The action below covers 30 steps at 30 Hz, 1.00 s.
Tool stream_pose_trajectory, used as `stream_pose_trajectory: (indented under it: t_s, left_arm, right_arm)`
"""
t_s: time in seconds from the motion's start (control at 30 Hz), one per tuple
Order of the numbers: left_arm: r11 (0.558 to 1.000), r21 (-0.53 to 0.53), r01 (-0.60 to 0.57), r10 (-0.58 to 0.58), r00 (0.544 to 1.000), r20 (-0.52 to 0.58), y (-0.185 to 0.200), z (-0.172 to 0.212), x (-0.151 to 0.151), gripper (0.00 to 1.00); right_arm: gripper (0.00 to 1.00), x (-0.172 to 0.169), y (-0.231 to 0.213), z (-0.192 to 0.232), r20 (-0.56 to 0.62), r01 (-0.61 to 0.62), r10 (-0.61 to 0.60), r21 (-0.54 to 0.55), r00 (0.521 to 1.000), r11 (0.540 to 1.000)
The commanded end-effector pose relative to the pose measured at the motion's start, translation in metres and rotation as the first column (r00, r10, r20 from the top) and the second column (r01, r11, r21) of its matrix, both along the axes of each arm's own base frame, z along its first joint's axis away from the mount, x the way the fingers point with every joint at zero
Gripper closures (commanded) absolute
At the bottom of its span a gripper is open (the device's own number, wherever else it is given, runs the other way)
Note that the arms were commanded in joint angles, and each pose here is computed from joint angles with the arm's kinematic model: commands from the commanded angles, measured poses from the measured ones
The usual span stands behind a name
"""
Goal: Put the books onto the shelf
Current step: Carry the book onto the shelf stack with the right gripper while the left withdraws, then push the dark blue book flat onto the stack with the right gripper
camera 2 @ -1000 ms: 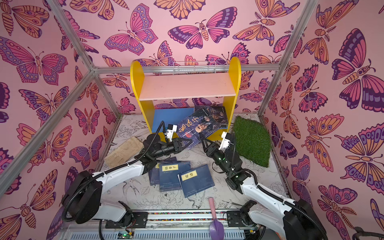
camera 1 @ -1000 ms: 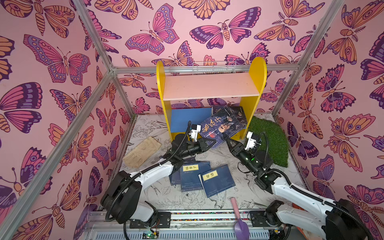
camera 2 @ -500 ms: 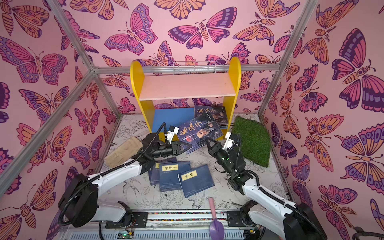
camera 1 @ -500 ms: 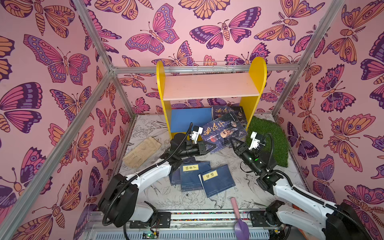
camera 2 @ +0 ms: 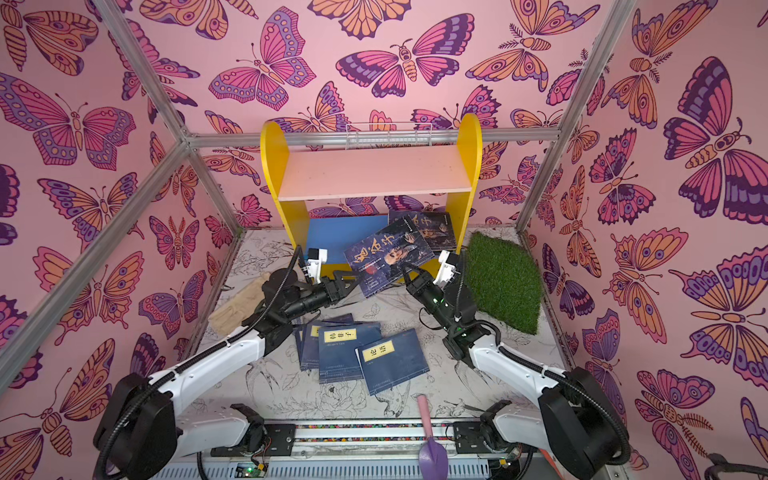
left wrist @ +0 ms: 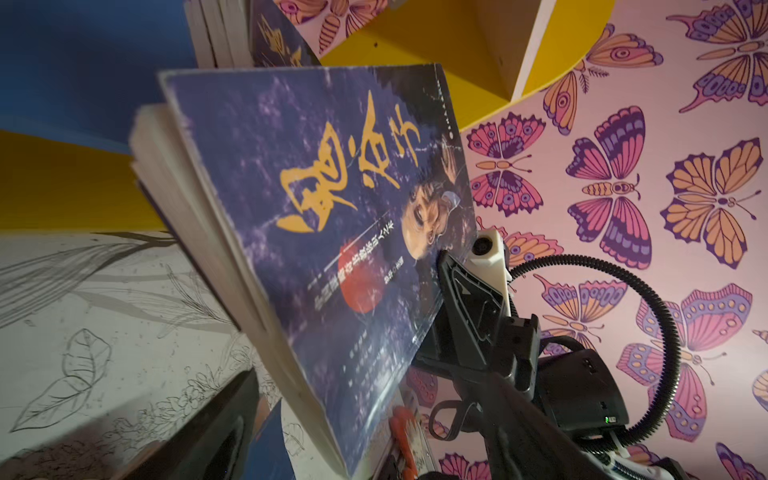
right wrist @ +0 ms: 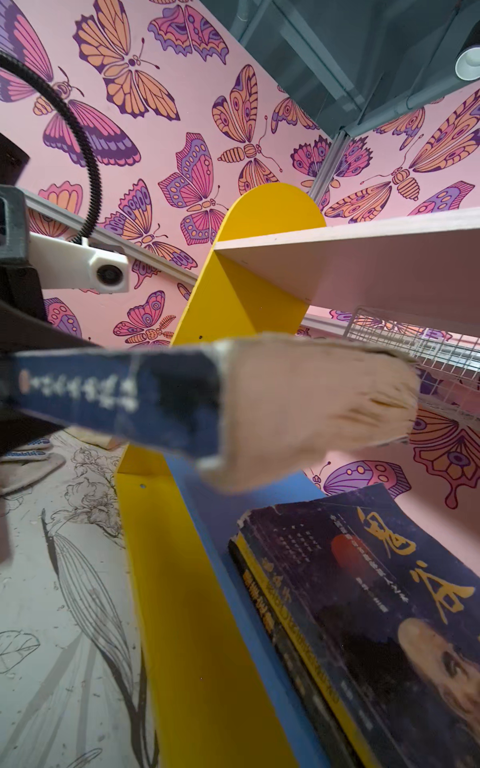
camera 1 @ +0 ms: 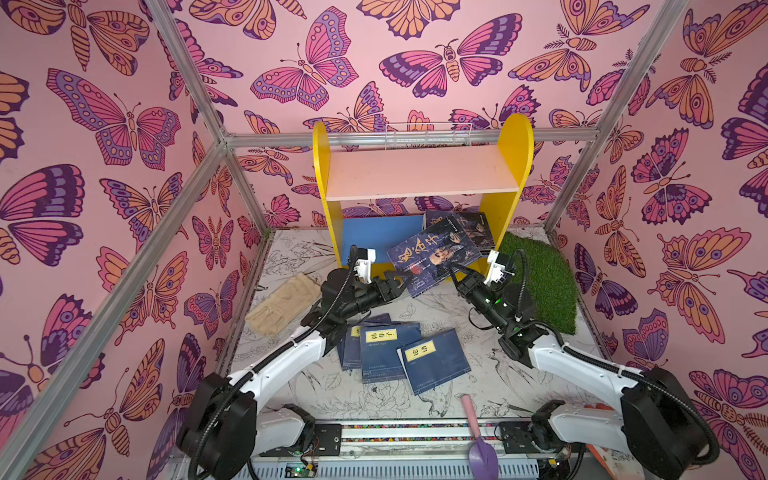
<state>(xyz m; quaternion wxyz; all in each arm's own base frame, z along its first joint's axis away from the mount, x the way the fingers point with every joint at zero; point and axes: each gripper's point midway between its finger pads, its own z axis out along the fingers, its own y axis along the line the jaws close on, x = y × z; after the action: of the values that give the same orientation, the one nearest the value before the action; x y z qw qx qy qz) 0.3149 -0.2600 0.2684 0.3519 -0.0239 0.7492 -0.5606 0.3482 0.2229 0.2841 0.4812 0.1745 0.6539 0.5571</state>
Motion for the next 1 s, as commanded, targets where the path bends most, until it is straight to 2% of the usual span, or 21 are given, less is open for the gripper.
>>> stream_pose_trajectory:
  t_s: [0.0, 0.2, 0.57, 0.63, 0.77, 0.97]
  left_arm:
    - [0.997, 0.040, -0.066, 0.066, 0.998, -0.016, 0.014, -0.012, -0.001, 0.14]
    - [0.993, 0.079, -0.085, 0.088, 0.995, -0.036, 0.023, -0.024, -0.008, 0.14]
    - [0.991, 0.114, -0.071, 0.077, 0.996, -0.047, 0.026, -0.033, -0.017, 0.14]
    - [0.991, 0.116, -0.066, 0.072, 0.996, -0.052, 0.026, -0.035, -0.018, 0.14]
    - [0.991, 0.120, -0.060, 0.068, 0.996, -0.060, 0.026, -0.038, -0.020, 0.14]
    - [0.990, 0.131, -0.057, 0.065, 0.996, -0.065, 0.028, -0.039, -0.023, 0.14]
  right_arm:
    - [1.00, 0.018, -0.011, 0.052, 0.124, 0.091, -0.101, 0.084, 0.987, 0.992]
    - [1.00, 0.056, -0.024, 0.049, 0.078, 0.233, -0.239, 0.086, 0.968, 0.969]
    - [1.00, 0.107, -0.049, 0.051, 0.055, 0.359, -0.373, 0.173, 0.926, 0.917]
    - [1.00, 0.120, -0.051, 0.036, 0.036, 0.381, -0.392, 0.168, 0.919, 0.909]
    - [1.00, 0.131, -0.055, 0.021, 0.000, 0.419, -0.426, 0.189, 0.905, 0.888]
    - [1.00, 0.136, -0.065, 0.004, -0.038, 0.486, -0.486, 0.136, 0.873, 0.863]
